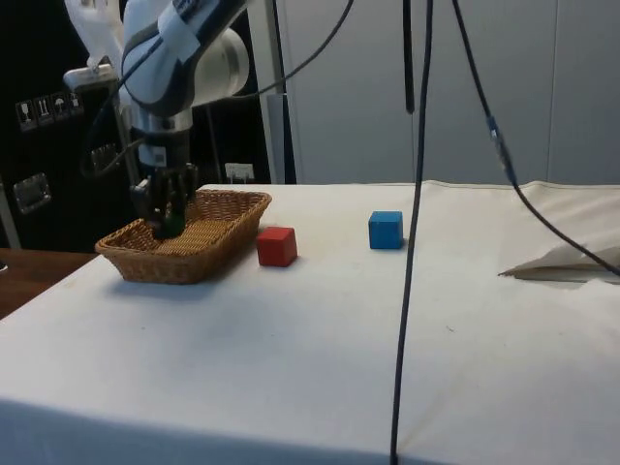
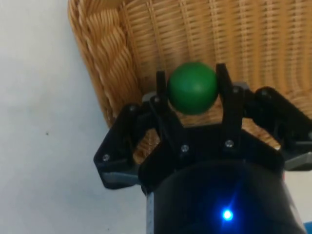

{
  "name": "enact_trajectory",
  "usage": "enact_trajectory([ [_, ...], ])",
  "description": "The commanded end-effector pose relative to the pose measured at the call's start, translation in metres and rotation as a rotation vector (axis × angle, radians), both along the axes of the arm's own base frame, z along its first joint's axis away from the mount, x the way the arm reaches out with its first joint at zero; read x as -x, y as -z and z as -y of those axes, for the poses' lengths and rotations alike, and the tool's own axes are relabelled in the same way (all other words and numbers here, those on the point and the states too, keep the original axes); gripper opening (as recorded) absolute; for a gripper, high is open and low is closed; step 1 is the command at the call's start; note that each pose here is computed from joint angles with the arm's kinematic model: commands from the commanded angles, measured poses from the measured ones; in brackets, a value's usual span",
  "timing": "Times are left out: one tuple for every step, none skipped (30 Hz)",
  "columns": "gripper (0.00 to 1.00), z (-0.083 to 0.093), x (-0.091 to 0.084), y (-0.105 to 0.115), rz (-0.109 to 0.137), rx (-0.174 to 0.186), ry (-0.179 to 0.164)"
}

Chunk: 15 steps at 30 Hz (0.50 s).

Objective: Place all non-red objects into the basket.

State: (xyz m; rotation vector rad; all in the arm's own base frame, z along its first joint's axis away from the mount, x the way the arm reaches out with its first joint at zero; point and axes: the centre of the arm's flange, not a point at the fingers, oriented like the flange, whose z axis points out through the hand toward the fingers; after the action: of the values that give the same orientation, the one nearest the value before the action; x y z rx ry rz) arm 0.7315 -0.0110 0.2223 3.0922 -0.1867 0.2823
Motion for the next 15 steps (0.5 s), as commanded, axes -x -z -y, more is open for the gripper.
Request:
enact_trajectory([
  [0.0,0.0,-0.002,0.005,-0.003,-0.014,0.002],
  [0.0,0.0,-0.002,0.003,0.0,-0.003,0.003],
  [0.0,0.0,-0.004,0.007,-0.001,-0.017,0.005],
  [0.0,0.0,-0.005,0.01,-0.001,-0.019,0.007],
  [0.0,0.0,-0.006,0.012,0.0,-0.022,0.01],
  [0.0,-0.001,-0.007,0.015,-0.001,-0.025,0.011],
  [0.0,-0.001,-0.009,0.017,0.002,-0.031,0.014],
  [0.0,0.0,-0.01,0.017,0.002,-0.032,0.015],
  [0.0,0.0,-0.01,0.019,0.001,-0.033,0.015],
  [0.0,0.0,-0.01,0.018,0.002,-0.034,0.016],
  [0.0,-0.001,-0.01,0.018,0.006,-0.022,0.018],
  [0.0,0.0,-0.01,0.019,0.002,-0.034,0.015],
  [0.0,0.0,-0.011,0.018,0.003,-0.035,0.015],
  [0.0,0.001,-0.011,0.018,0.004,-0.035,0.016],
  [0.2,0.001,-0.01,0.019,0.004,-0.035,0.016],
])
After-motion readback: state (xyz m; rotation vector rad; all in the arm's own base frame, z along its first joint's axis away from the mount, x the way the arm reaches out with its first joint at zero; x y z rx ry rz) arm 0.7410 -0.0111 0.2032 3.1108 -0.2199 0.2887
